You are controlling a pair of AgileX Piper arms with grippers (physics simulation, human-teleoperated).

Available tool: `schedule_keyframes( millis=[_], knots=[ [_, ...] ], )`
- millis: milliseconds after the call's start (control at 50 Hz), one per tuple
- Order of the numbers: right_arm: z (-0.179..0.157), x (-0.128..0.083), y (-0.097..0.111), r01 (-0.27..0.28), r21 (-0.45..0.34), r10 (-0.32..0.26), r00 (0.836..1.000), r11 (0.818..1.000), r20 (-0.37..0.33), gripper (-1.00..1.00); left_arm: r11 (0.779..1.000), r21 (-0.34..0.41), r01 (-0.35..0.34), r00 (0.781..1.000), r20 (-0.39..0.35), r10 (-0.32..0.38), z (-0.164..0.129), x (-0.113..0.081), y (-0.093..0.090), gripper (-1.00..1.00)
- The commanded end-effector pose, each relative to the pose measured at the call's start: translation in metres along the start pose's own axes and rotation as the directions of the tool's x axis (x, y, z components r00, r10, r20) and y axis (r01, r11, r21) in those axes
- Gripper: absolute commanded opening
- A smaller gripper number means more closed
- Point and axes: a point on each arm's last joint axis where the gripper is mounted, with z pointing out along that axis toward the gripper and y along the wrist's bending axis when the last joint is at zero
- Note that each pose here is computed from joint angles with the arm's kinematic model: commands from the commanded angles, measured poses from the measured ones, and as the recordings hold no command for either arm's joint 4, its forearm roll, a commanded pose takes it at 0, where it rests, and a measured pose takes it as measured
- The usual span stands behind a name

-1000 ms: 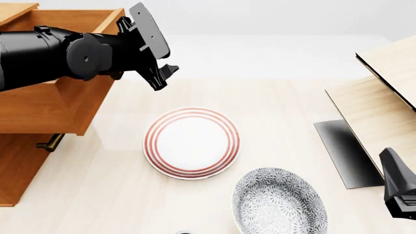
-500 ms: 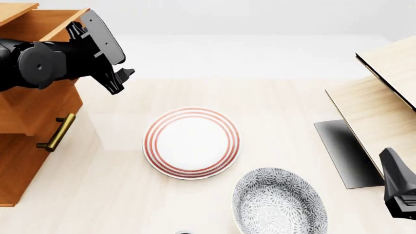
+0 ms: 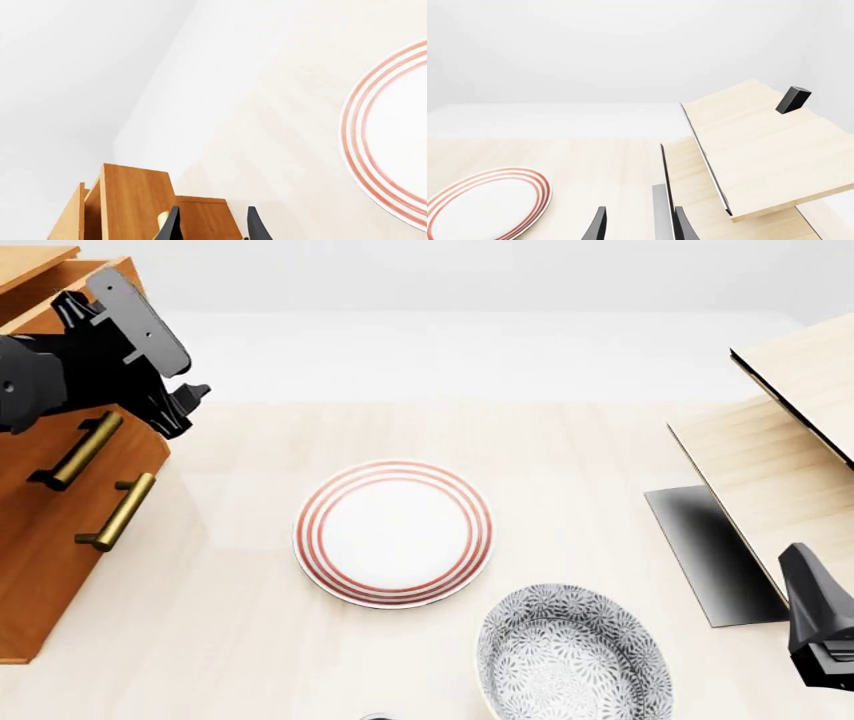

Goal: Close the top drawer of the cabinet.

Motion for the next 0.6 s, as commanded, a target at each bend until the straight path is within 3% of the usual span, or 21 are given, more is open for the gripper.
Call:
schedule_keyframes(
  millis=[20,300,500,600],
  knots=[
    [0.0,0.0,0.0,0.0,0.0,0.0,1.0,1.0,0.0,1.0,0.996,-0.068,0.052,0.997,-0.059,-0.056,-0.018,0.022,0.019,1.0],
    [0.0,0.0,0.0,0.0,0.0,0.0,1.0,1.0,0.0,1.0,0.985,-0.152,0.078,0.985,-0.142,-0.1,-0.032,0.056,0.031,1.0],
    [0.0,0.0,0.0,0.0,0.0,0.0,1.0,1.0,0.0,1.0,0.972,-0.226,0.068,0.961,-0.247,-0.125,-0.04,0.096,0.044,1.0],
    [0.0,0.0,0.0,0.0,0.0,0.0,1.0,1.0,0.0,1.0,0.967,-0.246,0.064,0.954,-0.269,-0.132,-0.041,0.105,0.048,1.0]
  ],
)
